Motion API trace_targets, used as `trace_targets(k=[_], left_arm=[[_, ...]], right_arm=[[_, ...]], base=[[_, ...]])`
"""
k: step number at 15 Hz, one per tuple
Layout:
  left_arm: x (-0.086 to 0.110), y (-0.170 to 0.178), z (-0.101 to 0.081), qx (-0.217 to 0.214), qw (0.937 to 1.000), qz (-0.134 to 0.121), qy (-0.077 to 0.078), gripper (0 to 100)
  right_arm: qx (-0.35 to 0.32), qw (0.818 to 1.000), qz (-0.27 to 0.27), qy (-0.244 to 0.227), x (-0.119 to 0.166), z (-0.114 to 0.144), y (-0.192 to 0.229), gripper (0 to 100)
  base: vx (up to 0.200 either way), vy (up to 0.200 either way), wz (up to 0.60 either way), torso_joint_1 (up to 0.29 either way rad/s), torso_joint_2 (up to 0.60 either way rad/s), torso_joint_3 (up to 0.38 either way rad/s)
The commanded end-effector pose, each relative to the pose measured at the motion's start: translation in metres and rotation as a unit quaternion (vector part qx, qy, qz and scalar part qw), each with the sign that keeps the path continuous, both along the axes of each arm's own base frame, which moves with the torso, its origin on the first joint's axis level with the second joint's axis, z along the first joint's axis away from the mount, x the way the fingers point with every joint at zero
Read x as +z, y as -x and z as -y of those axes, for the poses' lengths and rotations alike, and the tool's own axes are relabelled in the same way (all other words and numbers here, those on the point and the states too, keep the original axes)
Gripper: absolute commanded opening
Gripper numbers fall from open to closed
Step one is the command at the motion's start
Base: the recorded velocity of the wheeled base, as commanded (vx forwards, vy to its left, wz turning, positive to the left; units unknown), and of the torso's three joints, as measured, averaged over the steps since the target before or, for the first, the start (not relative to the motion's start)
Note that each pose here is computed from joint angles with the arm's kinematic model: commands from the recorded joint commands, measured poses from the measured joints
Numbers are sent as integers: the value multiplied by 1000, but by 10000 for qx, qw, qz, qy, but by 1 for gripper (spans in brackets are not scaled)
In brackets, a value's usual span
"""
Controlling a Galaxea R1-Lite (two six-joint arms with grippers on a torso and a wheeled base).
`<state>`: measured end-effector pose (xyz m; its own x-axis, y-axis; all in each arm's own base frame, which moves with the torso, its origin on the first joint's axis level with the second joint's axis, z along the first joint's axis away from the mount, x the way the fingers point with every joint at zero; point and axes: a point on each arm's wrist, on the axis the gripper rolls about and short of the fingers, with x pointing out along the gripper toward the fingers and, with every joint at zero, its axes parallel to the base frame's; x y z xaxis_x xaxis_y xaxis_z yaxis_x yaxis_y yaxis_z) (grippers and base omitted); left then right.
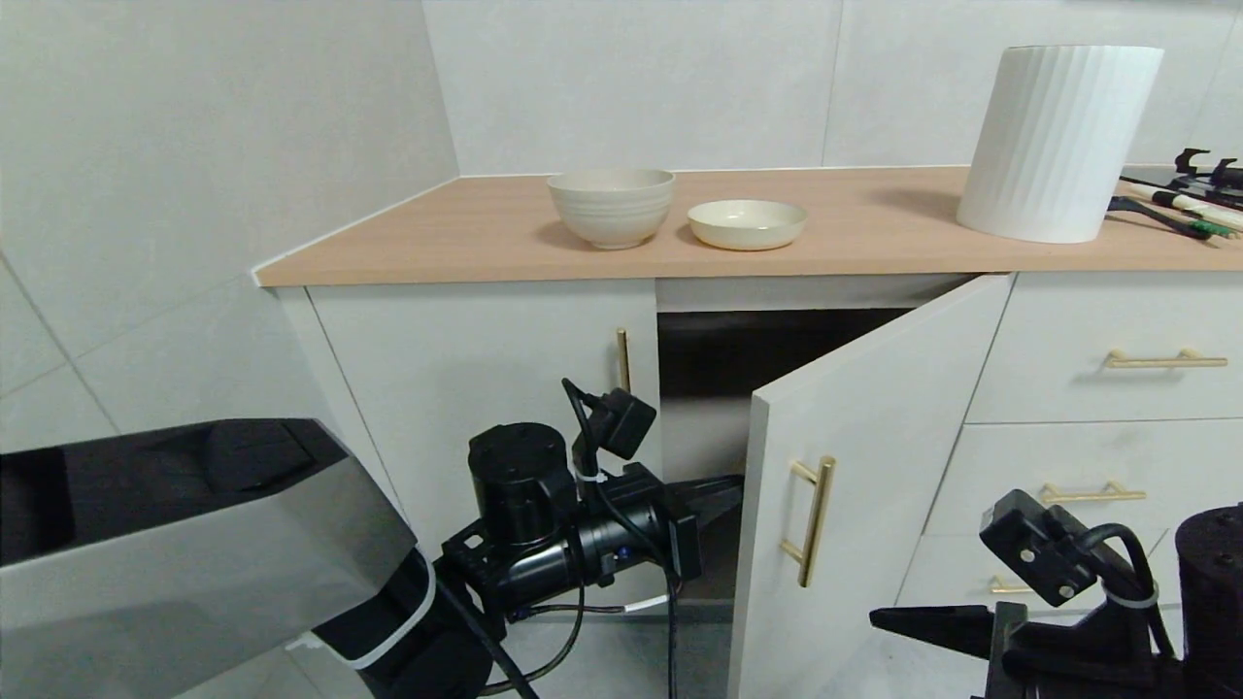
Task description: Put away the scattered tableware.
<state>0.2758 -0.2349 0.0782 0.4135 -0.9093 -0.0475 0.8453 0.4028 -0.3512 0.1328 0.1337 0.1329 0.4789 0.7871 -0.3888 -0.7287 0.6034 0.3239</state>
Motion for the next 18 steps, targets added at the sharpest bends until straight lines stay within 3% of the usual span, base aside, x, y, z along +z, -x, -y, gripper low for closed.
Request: trace_targets(k=[1,9,12,15,18], left_arm=[[-3,-11,8,11,10000,43,38,0],[-6,-12,25,-142,9999,-23,-8,0],[-8,-17,32,-158,9999,18,27,0],[-11,-34,46,-142,9999,66,65,0],[-15,-36,47,-127,9999,44,37,0]], right_arm=[[-6,10000,-16,20,-1,-1,0,100],[83,10000,13,15,0,-3,3,100],[114,9999,13,15,0,-3,4,100],[125,9999,19,18,0,-4,4,100],[148,9999,25,13,0,-4,5,100]], base=[[0,0,0,0,0,0],[0,0,0,0,0,0],[-200,0,0,10,1,1],[0,0,0,0,0,0],[0,0,0,0,0,0]])
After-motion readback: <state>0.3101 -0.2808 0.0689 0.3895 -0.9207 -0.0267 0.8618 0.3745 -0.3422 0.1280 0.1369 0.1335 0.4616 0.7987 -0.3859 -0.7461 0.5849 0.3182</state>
